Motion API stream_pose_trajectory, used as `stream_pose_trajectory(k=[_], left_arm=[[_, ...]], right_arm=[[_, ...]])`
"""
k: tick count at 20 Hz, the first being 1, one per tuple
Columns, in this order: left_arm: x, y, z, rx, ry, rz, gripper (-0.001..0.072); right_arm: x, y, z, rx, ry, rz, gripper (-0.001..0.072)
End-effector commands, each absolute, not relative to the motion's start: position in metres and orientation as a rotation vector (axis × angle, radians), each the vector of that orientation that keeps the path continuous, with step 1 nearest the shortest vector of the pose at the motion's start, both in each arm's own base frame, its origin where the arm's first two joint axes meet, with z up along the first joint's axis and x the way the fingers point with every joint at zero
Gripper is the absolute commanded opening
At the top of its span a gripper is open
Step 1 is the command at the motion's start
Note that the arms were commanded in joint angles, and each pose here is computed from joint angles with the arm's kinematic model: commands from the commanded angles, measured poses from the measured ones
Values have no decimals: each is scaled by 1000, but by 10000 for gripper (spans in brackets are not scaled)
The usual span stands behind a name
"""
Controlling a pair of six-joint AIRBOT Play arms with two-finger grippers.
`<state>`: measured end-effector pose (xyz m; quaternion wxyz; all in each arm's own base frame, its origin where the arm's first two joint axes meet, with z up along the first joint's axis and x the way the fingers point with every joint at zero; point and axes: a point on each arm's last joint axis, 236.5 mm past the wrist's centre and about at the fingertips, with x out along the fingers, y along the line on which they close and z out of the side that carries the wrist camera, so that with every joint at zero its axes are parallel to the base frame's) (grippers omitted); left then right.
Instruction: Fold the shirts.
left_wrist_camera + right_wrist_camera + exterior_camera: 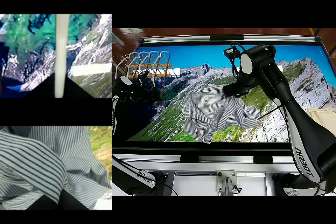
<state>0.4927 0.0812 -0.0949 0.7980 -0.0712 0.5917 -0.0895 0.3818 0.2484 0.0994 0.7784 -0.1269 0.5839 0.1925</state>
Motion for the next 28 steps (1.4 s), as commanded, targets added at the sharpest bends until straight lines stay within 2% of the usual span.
stream_pose_trajectory(k=[1, 10, 14, 16, 18, 22, 28], left_arm=[[510, 83, -70, -145, 1201, -189, 54], [555, 79, 64, -75, 976, -201, 51], [553, 48, 172, -53, 801, -209, 49], [523, 17, 208, 3, 794, -269, 49], [485, -10, 223, 67, 851, -322, 48], [413, -45, 210, 213, 975, -360, 49], [291, -137, 190, 395, 987, -614, 49]], right_arm=[[384, 249, 100, -274, 1254, 416, 78], [388, 250, 102, -286, 1231, 429, 78], [395, 202, 118, -433, 1217, 277, 78], [402, 169, 145, -494, 1189, 194, 78], [413, 149, 168, -439, 1156, 173, 77], [420, 97, 180, -350, 1169, 118, 78], [430, 63, 182, -267, 1162, 117, 78]])
